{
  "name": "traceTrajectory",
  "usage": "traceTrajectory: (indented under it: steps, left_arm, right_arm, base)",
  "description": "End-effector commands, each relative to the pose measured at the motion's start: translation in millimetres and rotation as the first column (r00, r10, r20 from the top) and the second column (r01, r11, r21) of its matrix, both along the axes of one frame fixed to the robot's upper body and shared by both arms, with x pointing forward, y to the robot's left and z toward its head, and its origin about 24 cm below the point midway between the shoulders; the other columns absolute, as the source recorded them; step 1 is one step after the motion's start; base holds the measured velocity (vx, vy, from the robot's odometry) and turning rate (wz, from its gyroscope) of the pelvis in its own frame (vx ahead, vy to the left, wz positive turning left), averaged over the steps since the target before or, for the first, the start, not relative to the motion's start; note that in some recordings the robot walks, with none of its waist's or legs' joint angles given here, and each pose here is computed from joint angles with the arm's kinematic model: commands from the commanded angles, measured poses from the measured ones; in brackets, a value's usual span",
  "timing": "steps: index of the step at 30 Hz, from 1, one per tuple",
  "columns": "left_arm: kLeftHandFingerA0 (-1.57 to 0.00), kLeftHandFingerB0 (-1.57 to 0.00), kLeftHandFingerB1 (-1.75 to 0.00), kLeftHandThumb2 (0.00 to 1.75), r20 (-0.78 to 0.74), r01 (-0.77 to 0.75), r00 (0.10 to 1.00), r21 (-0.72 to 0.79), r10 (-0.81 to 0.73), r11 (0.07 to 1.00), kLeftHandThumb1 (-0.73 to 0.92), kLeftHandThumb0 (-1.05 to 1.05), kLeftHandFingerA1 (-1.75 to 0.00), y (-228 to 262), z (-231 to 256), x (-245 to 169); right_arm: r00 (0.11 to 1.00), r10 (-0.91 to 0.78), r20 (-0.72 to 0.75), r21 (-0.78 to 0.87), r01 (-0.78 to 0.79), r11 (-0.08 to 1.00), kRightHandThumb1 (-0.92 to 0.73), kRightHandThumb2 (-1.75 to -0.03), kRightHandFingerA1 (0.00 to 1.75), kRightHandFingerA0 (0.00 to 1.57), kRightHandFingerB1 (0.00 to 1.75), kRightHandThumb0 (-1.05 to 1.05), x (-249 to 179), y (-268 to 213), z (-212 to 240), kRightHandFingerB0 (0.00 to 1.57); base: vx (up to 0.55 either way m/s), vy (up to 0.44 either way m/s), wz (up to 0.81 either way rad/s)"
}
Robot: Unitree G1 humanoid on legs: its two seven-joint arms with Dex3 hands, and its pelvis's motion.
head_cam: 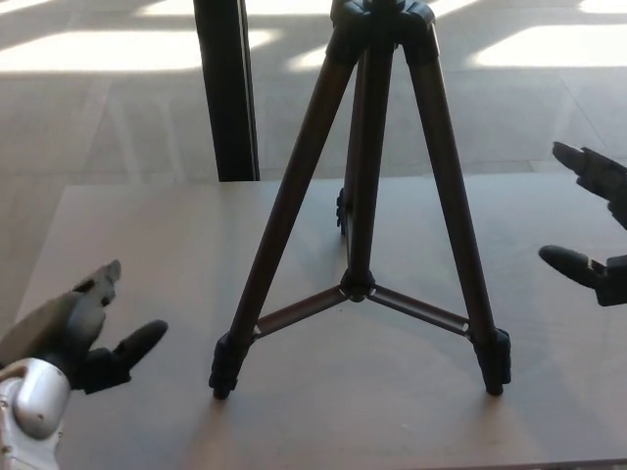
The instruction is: Use both hands of the robot to pick up the tripod lying in the middle of the desk and make it stand upright on the desk
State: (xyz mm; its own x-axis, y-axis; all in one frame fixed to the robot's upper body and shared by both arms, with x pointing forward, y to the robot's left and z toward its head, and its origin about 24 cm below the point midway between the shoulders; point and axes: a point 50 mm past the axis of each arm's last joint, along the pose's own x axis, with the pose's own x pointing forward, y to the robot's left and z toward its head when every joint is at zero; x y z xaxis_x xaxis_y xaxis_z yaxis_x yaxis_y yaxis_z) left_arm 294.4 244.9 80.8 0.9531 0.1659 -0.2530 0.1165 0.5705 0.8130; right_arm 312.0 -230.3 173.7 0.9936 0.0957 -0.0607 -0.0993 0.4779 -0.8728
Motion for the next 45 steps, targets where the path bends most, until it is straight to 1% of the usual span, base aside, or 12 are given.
traceTrajectory:
  steps: [1, 6, 7, 14, 16, 25, 35, 36, 37, 38, 39, 45]
  left_arm:
    - [0.00, 0.00, 0.00, 0.71, -0.052, -0.121, 0.993, -0.521, 0.110, 0.845, 0.58, -0.96, 0.00, 88, 39, -33]
    - [0.00, 0.00, 0.00, 0.61, -0.037, -0.244, 0.959, -0.610, 0.281, 0.754, 0.67, -0.88, 0.00, 155, 52, -84]
    - [0.00, 0.00, 0.00, 0.90, -0.023, -0.321, 0.919, -0.627, 0.395, 0.710, 0.59, -1.03, -0.21, 168, 55, -100]
    - [0.00, 0.00, 0.00, 0.62, 0.061, -0.396, 0.669, -0.814, 0.741, 0.425, 0.73, -0.73, 0.00, 211, 36, -177]
    - [0.00, 0.00, -0.22, 0.86, 0.018, -0.519, 0.555, -0.774, 0.832, 0.364, 0.53, -0.85, -0.33, 225, 17, -202]
    - [0.00, 0.00, 0.00, 0.69, -0.165, -0.661, 0.278, -0.747, 0.946, 0.064, 0.79, -0.58, -0.03, 203, -69, -243]
    - [0.00, 0.00, -0.40, 0.91, -0.576, -0.915, 0.386, -0.340, 0.720, 0.219, 0.55, -0.71, -0.47, 168, -132, -280]
    - [0.00, -0.09, -0.44, 0.64, -0.585, -0.915, 0.392, -0.332, 0.710, 0.231, 0.77, -0.68, -0.54, 167, -132, -280]
    - [0.00, -0.09, -0.51, 0.92, -0.599, -0.919, 0.391, -0.303, 0.699, 0.253, 0.58, -0.72, -0.50, 167, -133, -282]
    - [0.00, -0.17, -0.43, 0.62, -0.598, -0.909, 0.406, -0.343, 0.691, 0.237, 0.76, -0.64, -0.50, 167, -135, -286]
    - [0.00, -0.09, -0.51, 0.91, -0.609, -0.899, 0.428, -0.362, 0.667, 0.247, 0.58, -0.68, -0.49, 167, -135, -293]
    - [0.00, -0.13, -0.33, 0.66, -0.655, -0.919, 0.394, -0.257, 0.645, 0.300, 0.81, -0.64, -0.38, 173, -139, -303]
  right_arm:
    - [0.987, -0.091, -0.132, 0.075, 0.101, 0.992, -0.84, -0.66, 0.00, 0.00, 0.00, -1.04, -44, -69, 8, 0.00]
    - [0.970, -0.198, -0.144, 0.256, 0.230, 0.939, -0.86, -0.73, 0.00, 0.00, 0.00, -0.92, -94, -130, 4, 0.00]
    - [0.954, -0.268, -0.135, 0.301, 0.298, 0.906, -0.73, -1.11, 0.15, 0.00, 0.00, -1.05, -109, -146, 3, 0.00]
    - [0.721, -0.691, -0.057, 0.435, 0.641, 0.633, -0.75, -0.86, 0.00, 0.00, 0.16, -0.80, -181, -219, -22, 0.00]
    - [0.538, -0.842, -0.047, 0.465, 0.758, 0.458, -0.72, -1.02, 0.12, 0.00, 0.16, -1.01, -216, -246, -39, 0.13]
    - [0.037, -0.996, -0.085, 0.642, 0.766, -0.027, -0.64, -0.99, 0.33, 0.00, 0.34, -0.74, -281, -258, -107, 0.07]
    - [0.135, -0.845, -0.517, 0.574, 0.787, -0.225, -0.80, -0.65, 0.32, 0.02, 0.22, -0.66, -286, -230, -178, 0.04]
    - [0.151, -0.842, -0.518, 0.609, 0.756, -0.239, -0.56, -0.92, 0.32, 0.00, 0.26, -0.65, -285, -227, -182, 0.01]
    - [0.139, -0.838, -0.527, 0.594, 0.766, -0.247, -0.54, -0.91, 0.42, 0.00, 0.34, -0.62, -284, -221, -190, 0.04]
    - [0.153, -0.806, -0.572, 0.576, 0.775, -0.261, -0.60, -0.97, 0.32, 0.00, 0.29, -0.67, -282, -216, -199, 0.00]
    - [0.135, -0.787, -0.603, 0.541, 0.794, -0.278, -0.59, -0.96, 0.40, 0.02, 0.26, -0.73, -279, -210, -205, 0.06]
    - [0.246, -0.748, -0.616, 0.489, 0.864, -0.118, -0.66, -1.03, 0.23, 0.02, 0.27, -0.77, -276, -199, -210, 0.06]
  base:
    - [0.00, 0.000, 0.00]
    - [0.00, 0.000, 0.00]
    - [0.00, 0.000, 0.00]
    - [0.00, 0.000, 0.00]
    - [0.00, 0.000, 0.00]
    - [0.00, 0.000, 0.00]
    - [0.00, 0.000, 0.00]
    - [0.00, 0.000, 0.00]
    - [0.00, 0.000, 0.00]
    - [0.00, 0.000, 0.00]
    - [0.00, 0.000, 0.00]
    - [0.00, 0.000, 0.00]
